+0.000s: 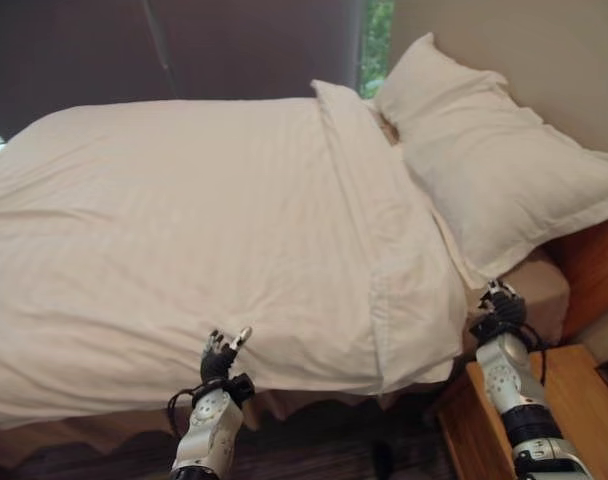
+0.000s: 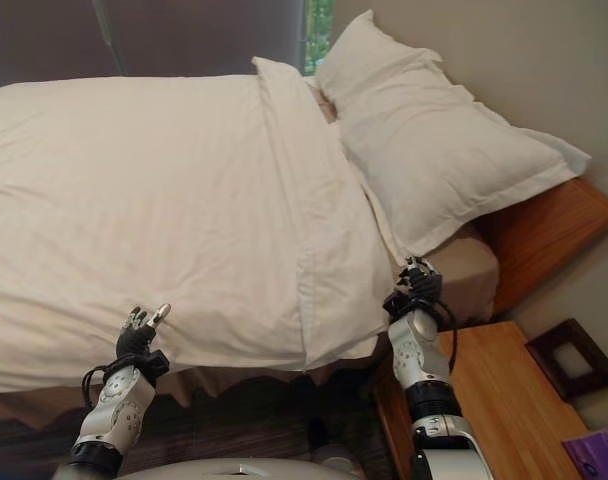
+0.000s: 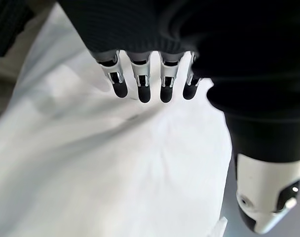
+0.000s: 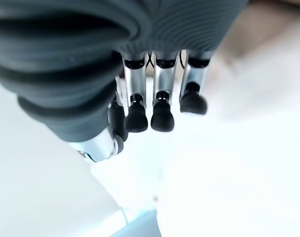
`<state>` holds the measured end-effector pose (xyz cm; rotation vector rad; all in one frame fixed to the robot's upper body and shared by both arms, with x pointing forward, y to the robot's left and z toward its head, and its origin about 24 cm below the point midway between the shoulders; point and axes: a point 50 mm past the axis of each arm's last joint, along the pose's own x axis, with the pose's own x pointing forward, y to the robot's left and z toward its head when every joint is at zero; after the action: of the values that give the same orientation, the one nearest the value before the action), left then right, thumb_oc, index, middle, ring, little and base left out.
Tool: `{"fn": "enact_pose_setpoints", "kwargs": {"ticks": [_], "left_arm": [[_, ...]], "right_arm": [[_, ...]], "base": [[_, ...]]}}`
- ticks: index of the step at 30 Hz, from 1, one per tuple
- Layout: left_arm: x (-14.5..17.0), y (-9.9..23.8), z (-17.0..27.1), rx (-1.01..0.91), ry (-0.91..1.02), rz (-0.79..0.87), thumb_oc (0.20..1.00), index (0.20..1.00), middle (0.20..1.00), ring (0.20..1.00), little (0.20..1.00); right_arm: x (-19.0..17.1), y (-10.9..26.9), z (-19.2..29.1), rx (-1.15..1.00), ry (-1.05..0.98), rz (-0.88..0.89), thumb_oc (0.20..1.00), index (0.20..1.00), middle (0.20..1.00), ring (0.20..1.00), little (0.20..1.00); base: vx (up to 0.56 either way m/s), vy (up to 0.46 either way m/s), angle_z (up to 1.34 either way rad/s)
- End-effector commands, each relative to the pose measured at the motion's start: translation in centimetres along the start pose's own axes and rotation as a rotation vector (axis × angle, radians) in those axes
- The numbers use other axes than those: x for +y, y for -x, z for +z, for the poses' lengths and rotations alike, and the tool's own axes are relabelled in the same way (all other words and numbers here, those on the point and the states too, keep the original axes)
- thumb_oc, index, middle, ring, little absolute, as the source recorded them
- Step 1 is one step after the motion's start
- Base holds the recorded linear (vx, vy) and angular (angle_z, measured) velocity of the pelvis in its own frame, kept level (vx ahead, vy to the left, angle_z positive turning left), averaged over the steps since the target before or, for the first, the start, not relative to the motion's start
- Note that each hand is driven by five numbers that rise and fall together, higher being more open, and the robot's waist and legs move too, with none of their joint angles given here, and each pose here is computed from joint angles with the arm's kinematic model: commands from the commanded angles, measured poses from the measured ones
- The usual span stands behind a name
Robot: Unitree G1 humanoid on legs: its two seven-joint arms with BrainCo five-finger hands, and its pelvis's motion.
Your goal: Making the bed.
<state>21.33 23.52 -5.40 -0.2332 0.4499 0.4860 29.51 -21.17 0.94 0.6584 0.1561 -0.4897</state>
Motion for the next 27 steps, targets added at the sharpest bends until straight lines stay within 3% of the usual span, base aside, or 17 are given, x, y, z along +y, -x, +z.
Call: {"fn": "enact_pose_setpoints", "kwargs": {"ticks": [1,4,9,18,22,26,27], "left_arm": [[-1.5,-2.0,5.3,-0.163,0.042,-0.069,1.0,1.0,1.0,1.0,1.0],[-3.3,-2.2,6.5,-0.192,0.082,-0.135,1.0,1.0,1.0,1.0,1.0],[-4.2,-2.3,8.0,-0.245,0.109,-0.173,1.0,1.0,1.0,1.0,1.0],[-5.2,-2.6,10.5,-0.333,0.13,-0.223,1.0,1.0,1.0,1.0,1.0],[-5.6,-2.7,10.0,-0.31,0.15,-0.247,1.0,1.0,1.0,1.0,1.0],[-6.3,-3.3,10.1,-0.298,0.135,-0.249,1.0,1.0,1.0,1.0,1.0],[-6.3,-3.3,10.1,-0.298,0.135,-0.249,1.0,1.0,1.0,1.0,1.0]], "right_arm": [[5.9,-1.4,4.1,-0.142,-0.271,0.164,0.2,0.2,0.2,0.2,0.2],[10.5,-1.4,7.3,-0.22,-0.394,0.285,0.2,0.2,0.2,0.2,0.2],[14.6,-0.8,10.1,-0.295,-0.453,0.385,0.2,0.2,0.2,0.2,0.2],[18.2,-0.8,13.4,-0.351,-0.459,0.438,0.2,0.2,0.2,0.2,0.2],[16.2,-2.9,13.3,-0.311,-0.437,0.311,0.2,0.2,0.2,0.2,0.2],[10.5,-5.2,8.0,-0.117,-0.424,0.08,0.2,0.2,0.2,0.2,0.2],[10.5,-5.2,7.9,-0.116,-0.424,0.081,0.2,0.2,0.2,0.2,0.2]], "base": [[-0.02,-0.012,0.13],[-0.01,-0.042,0.13],[0.0,-0.074,0.12],[-0.05,-0.055,0.1],[-0.05,0.015,0.02],[-0.02,0.036,-0.16],[0.0,0.027,-0.15]]}}
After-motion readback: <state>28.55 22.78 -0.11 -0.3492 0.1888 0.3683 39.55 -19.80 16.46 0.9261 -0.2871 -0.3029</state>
